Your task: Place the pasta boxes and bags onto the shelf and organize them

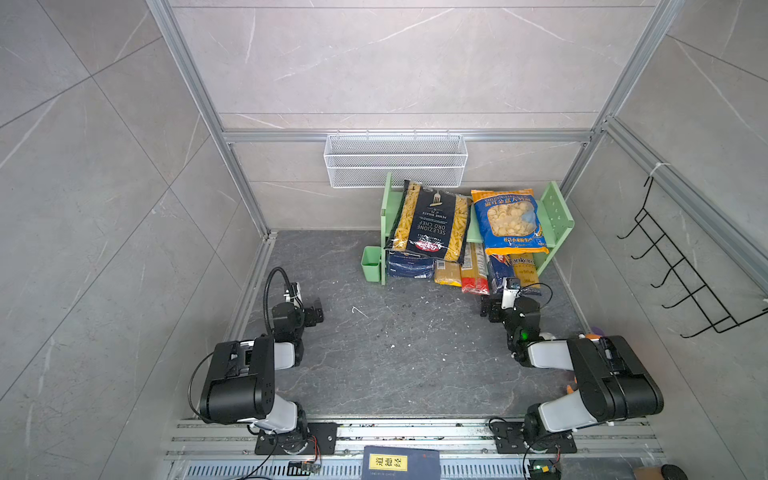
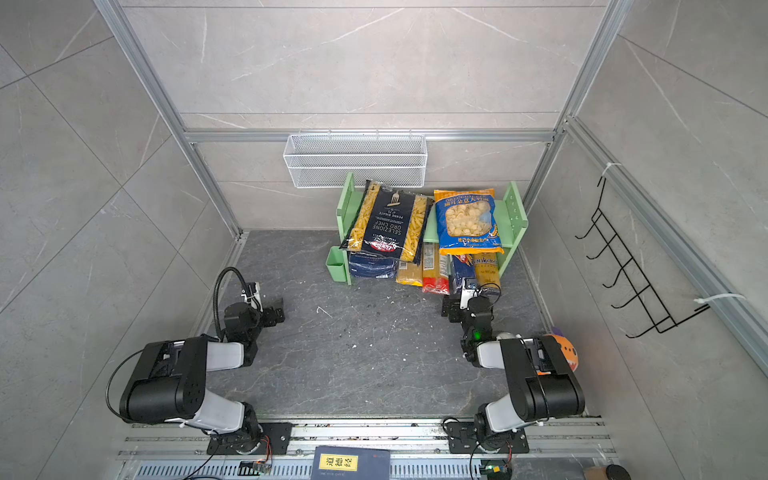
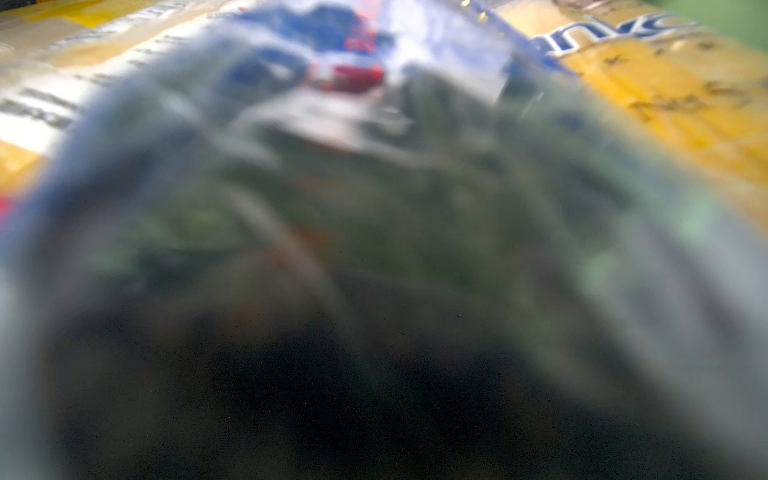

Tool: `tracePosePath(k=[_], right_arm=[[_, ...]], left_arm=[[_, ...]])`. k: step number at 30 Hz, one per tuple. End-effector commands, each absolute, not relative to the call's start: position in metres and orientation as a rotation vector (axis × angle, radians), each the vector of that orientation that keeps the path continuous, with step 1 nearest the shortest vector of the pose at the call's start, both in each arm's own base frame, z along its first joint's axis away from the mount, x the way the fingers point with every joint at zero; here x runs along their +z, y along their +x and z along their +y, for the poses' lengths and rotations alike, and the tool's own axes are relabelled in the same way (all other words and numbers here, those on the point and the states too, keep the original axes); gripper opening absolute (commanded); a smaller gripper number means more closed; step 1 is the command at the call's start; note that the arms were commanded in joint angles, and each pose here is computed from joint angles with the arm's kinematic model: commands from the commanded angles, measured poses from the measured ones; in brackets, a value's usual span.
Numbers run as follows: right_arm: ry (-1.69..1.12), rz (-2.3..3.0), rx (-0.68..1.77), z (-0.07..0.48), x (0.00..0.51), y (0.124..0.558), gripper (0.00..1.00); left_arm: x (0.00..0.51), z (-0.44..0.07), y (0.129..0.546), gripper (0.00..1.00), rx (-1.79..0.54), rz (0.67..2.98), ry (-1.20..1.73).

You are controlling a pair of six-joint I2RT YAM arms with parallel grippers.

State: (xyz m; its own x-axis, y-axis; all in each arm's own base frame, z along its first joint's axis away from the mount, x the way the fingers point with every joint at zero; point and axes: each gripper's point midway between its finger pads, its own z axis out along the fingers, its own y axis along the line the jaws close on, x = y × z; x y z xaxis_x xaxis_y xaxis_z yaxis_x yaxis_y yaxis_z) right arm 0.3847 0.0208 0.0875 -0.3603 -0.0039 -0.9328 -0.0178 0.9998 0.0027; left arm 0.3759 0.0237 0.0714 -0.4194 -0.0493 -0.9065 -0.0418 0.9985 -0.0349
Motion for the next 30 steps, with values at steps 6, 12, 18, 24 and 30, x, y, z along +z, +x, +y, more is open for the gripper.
tracePosePath(k=[6, 12, 18, 24, 30], right_arm=[[-0.035, 1.929, 0.004, 0.0219, 0.0922, 0.3889, 0.99], [-0.036, 1.931, 0.004, 0.0221, 0.0918, 0.389, 0.99], [-0.036, 1.93, 0.004, 0.0221, 0.092, 0.3892, 0.99], [-0.036, 1.931, 0.005, 0.0222, 0.0916, 0.389, 0.99], [-0.034, 1.936, 0.003, 0.0219, 0.0916, 0.3903, 0.99]], left_arm=[[0.0858, 0.0252, 0.3857, 1.0, 0.004, 1.959, -0.067], [0.0856, 0.0252, 0.3856, 1.0, 0.007, 1.96, -0.067], [0.0849, 0.0253, 0.3855, 1.0, 0.008, 1.962, -0.068], [0.0854, 0.0249, 0.386, 1.0, 0.008, 1.961, -0.067], [0.0856, 0.0252, 0.386, 1.0, 0.008, 1.96, -0.067]])
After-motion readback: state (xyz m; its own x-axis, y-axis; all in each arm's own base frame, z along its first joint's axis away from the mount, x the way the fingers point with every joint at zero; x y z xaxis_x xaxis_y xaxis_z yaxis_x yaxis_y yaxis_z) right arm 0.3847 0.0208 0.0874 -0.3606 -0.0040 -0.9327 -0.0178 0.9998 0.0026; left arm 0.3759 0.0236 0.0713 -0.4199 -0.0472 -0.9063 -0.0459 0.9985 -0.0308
